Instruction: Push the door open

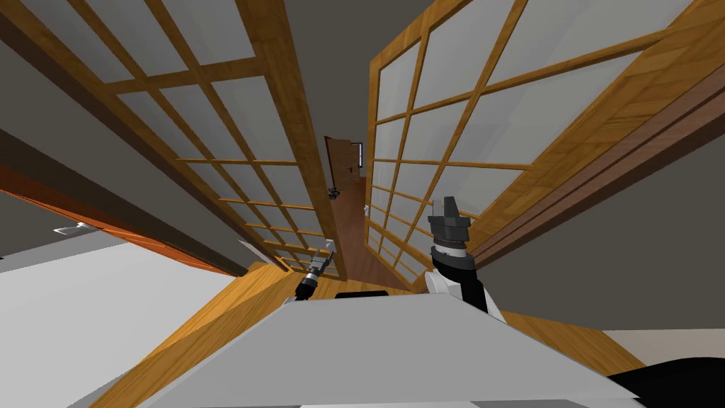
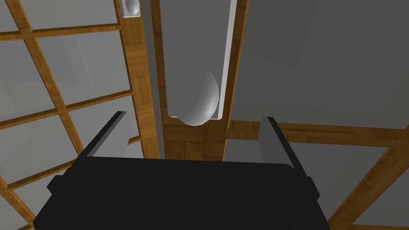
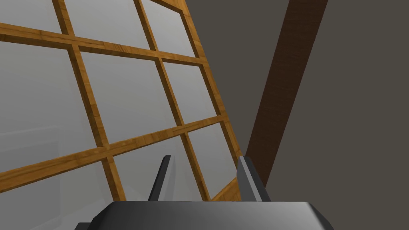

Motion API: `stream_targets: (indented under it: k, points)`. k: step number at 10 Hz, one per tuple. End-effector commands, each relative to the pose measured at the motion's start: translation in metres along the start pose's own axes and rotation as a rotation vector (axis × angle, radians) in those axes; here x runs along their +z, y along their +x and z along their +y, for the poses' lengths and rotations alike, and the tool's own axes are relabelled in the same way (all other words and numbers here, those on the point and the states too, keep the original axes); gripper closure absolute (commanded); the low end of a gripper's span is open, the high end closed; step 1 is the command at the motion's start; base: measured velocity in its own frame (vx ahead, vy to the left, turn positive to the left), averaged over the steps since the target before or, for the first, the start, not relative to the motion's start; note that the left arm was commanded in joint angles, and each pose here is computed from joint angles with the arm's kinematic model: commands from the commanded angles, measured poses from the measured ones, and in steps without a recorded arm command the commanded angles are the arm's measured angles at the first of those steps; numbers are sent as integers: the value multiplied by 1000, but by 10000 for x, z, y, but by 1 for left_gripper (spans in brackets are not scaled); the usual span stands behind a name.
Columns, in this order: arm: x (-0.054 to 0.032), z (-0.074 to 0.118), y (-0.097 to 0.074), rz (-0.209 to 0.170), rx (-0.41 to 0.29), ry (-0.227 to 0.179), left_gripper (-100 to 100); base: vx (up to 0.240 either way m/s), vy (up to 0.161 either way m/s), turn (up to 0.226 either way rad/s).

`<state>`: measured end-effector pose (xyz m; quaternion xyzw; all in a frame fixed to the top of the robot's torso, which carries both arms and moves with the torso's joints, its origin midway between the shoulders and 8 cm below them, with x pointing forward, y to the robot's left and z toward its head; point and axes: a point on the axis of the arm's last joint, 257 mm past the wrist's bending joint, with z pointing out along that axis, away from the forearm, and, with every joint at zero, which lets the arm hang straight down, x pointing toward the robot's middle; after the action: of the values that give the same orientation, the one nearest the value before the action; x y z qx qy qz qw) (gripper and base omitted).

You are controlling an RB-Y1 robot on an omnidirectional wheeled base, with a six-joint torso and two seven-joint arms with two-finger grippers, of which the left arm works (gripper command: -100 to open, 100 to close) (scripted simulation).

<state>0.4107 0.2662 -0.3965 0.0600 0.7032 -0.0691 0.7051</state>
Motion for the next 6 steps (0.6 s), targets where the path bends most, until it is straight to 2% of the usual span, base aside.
stream_targets:
  k: [1, 3, 4, 6]
  points:
    - [32, -23, 10, 2, 0, -5, -100, 182, -45, -25]
    - [37, -23, 16, 2, 0, -6, -100, 140, -6, -11]
    - [37, -23, 16, 2, 0, -6, 100, -19, -4, 12]
    - [37, -23, 16, 2, 0, -6, 100, -25, 4, -11]
